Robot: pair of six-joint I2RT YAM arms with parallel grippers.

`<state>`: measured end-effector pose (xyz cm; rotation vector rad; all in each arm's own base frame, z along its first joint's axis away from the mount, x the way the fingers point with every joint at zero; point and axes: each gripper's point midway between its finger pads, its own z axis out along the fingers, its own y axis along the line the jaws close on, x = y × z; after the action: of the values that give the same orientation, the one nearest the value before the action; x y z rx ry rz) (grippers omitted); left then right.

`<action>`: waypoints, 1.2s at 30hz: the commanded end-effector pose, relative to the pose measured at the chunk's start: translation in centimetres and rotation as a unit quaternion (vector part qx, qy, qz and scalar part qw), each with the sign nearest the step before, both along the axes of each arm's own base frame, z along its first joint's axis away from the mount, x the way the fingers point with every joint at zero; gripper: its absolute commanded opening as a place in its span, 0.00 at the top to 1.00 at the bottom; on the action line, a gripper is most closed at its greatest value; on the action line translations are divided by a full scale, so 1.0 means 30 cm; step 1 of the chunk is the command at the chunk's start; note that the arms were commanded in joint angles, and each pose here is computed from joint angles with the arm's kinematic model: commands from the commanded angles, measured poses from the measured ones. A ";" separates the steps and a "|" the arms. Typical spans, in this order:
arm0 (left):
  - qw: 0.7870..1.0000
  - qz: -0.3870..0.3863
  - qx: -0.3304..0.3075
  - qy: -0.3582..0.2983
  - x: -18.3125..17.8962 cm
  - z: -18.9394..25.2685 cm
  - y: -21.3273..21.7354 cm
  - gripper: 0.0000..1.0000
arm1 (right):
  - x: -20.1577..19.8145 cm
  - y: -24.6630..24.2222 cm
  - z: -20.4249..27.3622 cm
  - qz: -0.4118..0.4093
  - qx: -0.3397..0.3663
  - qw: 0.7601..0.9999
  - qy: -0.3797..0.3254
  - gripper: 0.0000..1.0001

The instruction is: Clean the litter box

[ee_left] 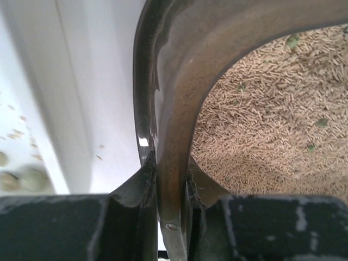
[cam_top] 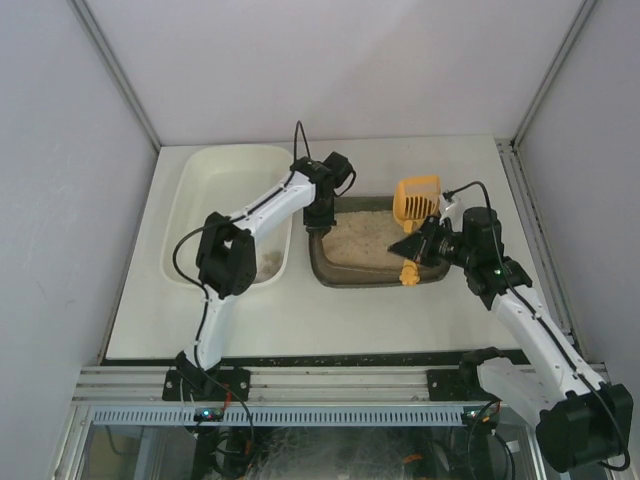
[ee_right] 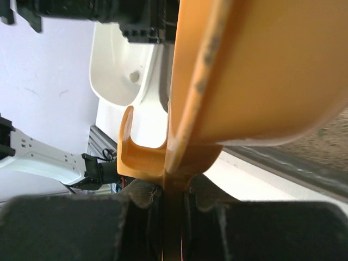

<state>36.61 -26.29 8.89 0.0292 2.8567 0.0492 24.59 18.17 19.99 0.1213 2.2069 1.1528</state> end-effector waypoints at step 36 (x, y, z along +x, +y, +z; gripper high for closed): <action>0.681 -0.672 -0.107 -0.270 0.145 0.456 -0.388 0.00 | -0.025 -0.037 0.172 -0.055 0.061 0.996 -0.043 1.00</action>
<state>39.01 -34.02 22.77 1.4630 1.8778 -0.4071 23.89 16.84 22.25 0.2464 2.1348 1.1461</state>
